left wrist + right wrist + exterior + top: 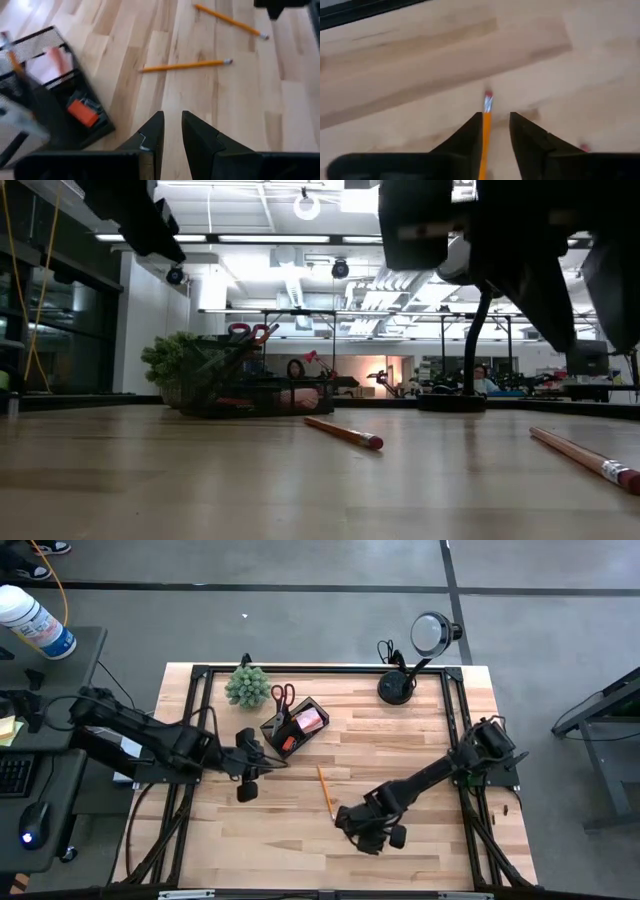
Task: Pick and place office supplies into organizer
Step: Put the right orange pencil into the black desk organizer
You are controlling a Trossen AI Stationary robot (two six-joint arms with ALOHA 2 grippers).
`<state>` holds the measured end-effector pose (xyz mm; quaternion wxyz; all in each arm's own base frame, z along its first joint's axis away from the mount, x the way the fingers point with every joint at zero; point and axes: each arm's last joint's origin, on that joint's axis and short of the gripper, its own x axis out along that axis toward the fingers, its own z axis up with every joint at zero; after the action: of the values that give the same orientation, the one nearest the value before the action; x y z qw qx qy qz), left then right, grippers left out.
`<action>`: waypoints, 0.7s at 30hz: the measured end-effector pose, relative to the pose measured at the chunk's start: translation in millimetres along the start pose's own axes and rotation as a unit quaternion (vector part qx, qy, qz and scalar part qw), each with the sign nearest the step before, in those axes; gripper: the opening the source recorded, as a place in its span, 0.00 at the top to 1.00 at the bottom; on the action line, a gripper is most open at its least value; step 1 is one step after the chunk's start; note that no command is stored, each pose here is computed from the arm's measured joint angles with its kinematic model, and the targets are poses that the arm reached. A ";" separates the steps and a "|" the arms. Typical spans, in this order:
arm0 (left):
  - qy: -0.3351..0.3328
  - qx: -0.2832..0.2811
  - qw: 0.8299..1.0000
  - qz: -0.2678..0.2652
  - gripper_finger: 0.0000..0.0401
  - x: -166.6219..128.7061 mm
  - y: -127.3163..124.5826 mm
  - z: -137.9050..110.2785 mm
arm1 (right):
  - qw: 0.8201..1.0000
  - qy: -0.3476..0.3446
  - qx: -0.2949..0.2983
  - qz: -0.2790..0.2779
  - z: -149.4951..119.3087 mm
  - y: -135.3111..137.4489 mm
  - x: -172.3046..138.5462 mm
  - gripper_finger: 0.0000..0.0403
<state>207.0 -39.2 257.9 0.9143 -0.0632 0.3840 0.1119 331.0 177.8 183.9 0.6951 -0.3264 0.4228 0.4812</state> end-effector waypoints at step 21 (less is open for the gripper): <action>0.061 0.037 0.997 -0.042 0.86 17.5 -7.8 -5.8 | 0.992 0.109 0.022 -0.065 18.2 11.7 30.6 0.72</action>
<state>216.9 -45.2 241.6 0.8947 -0.0521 0.4402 0.0549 330.4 209.2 163.6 0.6819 -0.3885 0.4839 0.3872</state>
